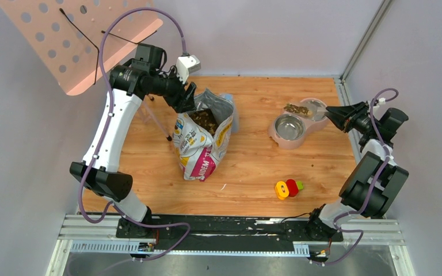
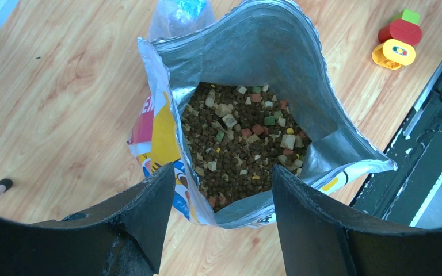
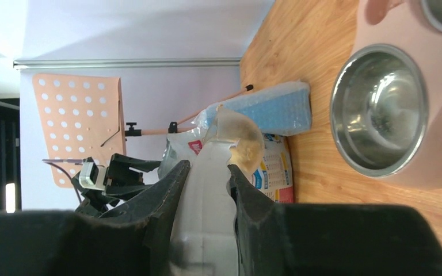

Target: Serve the pet food

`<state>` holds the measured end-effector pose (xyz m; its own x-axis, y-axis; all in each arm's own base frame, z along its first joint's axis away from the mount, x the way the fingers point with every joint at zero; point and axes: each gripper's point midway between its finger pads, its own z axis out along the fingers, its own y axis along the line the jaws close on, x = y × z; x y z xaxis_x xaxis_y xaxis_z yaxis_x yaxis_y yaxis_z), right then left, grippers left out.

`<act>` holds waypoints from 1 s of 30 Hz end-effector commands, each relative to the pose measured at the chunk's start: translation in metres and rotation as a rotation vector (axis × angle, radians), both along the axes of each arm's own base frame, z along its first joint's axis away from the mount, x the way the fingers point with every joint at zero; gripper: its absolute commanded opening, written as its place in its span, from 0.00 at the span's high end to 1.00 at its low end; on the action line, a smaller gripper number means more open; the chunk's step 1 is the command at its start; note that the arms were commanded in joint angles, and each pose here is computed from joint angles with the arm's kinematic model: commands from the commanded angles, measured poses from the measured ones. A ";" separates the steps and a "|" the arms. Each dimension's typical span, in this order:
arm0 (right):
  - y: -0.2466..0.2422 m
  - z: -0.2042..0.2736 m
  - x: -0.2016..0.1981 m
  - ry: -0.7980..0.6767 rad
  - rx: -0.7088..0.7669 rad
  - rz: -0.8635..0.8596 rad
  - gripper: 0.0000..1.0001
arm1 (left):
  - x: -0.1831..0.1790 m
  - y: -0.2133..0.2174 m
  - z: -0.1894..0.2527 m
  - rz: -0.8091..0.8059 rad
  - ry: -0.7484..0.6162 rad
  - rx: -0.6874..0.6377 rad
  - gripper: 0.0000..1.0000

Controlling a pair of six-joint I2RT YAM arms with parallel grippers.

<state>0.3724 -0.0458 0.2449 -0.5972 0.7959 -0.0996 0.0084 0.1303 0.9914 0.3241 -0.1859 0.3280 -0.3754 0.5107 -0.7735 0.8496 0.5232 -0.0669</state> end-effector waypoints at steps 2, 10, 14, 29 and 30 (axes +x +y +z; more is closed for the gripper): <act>-0.012 -0.002 -0.004 -0.069 -0.121 -0.049 1.00 | -0.001 -0.005 0.018 -0.019 -0.051 -0.033 0.30; -0.025 -0.021 -0.021 -0.037 -0.158 -0.100 1.00 | -0.005 -0.008 0.030 -0.021 -0.067 -0.070 0.30; -0.031 -0.030 -0.026 -0.029 -0.195 -0.120 1.00 | -0.011 -0.011 0.041 -0.028 -0.081 -0.098 0.29; -0.057 -0.062 -0.019 0.078 -0.347 -0.238 1.00 | -0.019 -0.008 0.053 -0.027 -0.125 -0.105 0.29; -0.060 -0.063 -0.018 0.088 -0.370 -0.247 1.00 | -0.020 -0.007 0.051 -0.029 -0.124 -0.100 0.29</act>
<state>0.3464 -0.0886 0.1725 -0.4500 0.8612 -0.2363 0.1579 0.3371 0.9281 0.3145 -0.1935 0.3515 -0.3393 0.4631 -0.8188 0.8596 0.5062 -0.0699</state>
